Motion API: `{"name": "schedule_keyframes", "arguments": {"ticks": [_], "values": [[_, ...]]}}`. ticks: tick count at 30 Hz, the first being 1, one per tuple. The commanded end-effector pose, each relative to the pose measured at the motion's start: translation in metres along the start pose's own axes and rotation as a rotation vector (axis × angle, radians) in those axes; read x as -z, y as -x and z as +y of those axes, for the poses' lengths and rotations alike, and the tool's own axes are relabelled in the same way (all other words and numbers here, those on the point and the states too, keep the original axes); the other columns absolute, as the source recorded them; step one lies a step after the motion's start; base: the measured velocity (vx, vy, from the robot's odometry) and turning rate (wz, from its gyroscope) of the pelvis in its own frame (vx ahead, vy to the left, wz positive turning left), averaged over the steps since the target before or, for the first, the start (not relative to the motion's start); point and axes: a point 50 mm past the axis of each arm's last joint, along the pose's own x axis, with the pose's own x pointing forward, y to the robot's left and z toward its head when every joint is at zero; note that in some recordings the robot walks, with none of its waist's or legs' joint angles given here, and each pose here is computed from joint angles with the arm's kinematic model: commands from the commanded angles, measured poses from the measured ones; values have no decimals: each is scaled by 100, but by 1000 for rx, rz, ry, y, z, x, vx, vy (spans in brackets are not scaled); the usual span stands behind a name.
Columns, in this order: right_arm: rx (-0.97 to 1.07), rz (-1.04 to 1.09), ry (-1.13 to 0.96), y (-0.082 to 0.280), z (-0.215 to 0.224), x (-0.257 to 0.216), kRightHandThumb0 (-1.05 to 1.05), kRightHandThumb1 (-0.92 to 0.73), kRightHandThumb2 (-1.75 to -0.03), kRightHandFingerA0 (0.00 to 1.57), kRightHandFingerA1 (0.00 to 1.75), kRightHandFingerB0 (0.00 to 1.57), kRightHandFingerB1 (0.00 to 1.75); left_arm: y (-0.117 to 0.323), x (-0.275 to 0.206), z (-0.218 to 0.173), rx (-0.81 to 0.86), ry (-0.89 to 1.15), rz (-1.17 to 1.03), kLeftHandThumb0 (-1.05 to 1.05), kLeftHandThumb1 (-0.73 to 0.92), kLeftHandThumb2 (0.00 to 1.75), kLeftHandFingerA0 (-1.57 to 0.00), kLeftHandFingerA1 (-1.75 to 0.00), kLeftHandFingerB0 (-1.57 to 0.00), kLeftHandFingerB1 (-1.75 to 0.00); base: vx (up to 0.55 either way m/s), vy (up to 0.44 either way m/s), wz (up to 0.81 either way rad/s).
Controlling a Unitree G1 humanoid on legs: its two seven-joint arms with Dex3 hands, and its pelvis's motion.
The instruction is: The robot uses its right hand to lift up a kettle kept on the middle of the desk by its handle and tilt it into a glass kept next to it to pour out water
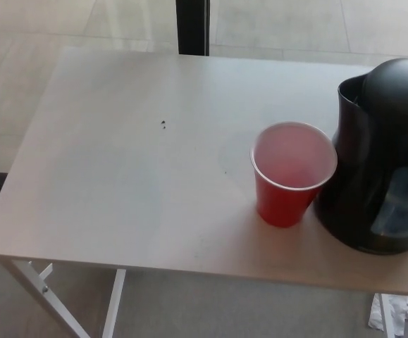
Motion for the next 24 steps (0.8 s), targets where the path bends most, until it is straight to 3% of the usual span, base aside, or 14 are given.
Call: {"name": "schedule_keyframes", "arguments": {"ticks": [1, 6, 7, 8, 9, 11, 12, 14, 18, 19, 24], "values": [[-14, 66, 41, -5, 11, -2, -80, -44, -79, 0, 13, 0, 0, 0, -7, -1, 14, 39, -68, -74, 72, 61, -39, -59, -35, -52, 0, 0, 0], [-106, 135, 108, -6, 26, 6, -73, -42, -78, 0, 19, 0, 6, -1, -7, -2, 19, 36, -69, -74, 72, 62, -39, -58, -35, -51, 0, 0, 0], [-138, 140, 114, -7, 30, 9, -59, -37, -77, 0, 26, 0, 15, -1, -8, -2, 20, 37, -70, -73, 72, 61, -38, -58, -35, -51, 0, 0, 0], [-194, 186, 141, -9, 37, 17, -59, -37, -76, 0, 24, 0, 14, -1, -8, -2, 20, 30, -67, -73, 72, 62, -39, -57, -35, -50, 0, 0, 0], [-247, 207, 149, -11, 42, 23, -48, -51, -67, 0, 13, 0, 8, -1, -8, -2, 24, 25, -64, -74, 72, 62, -39, -57, -35, -51, 0, 0, 0], [-263, 209, 149, -11, 43, 24, -48, -51, -67, 0, 13, 0, 8, -1, -8, -1, 25, 24, -63, -74, 72, 62, -39, -57, -35, -51, 0, 0, 0], [-287, 225, 191, -12, 44, 27, -63, -38, -76, 0, 24, 0, 11, 0, -8, -1, 27, 19, -64, -74, 72, 62, -40, -58, -36, -52, 0, 0, 0], [-295, 281, 182, -14, 46, 35, -71, -40, -77, 0, 18, 0, 7, 0, -8, 0, 21, 19, -59, -74, 72, 62, -41, -59, -36, -52, 0, 0, 0], [-351, 358, 231, -16, 52, 48, -66, -40, -80, 0, 22, 0, 15, -1, -9, -1, 7, -14, -46, -74, 72, 62, -46, -57, -41, -50, 0, 0, 0], [-368, 359, 207, -16, 54, 50, -72, -42, -78, 0, 14, 0, 7, -1, -9, -1, 6, -17, -45, -74, 72, 62, -46, -57, -41, -50, 0, 0, 0], [-372, 364, 208, -15, 52, 51, -72, -42, -78, 0, 14, 0, 7, -1, -7, -2, 8, -19, -40, -74, 72, 62, -46, -57, -41, -50, 0, 0, 0]]}}
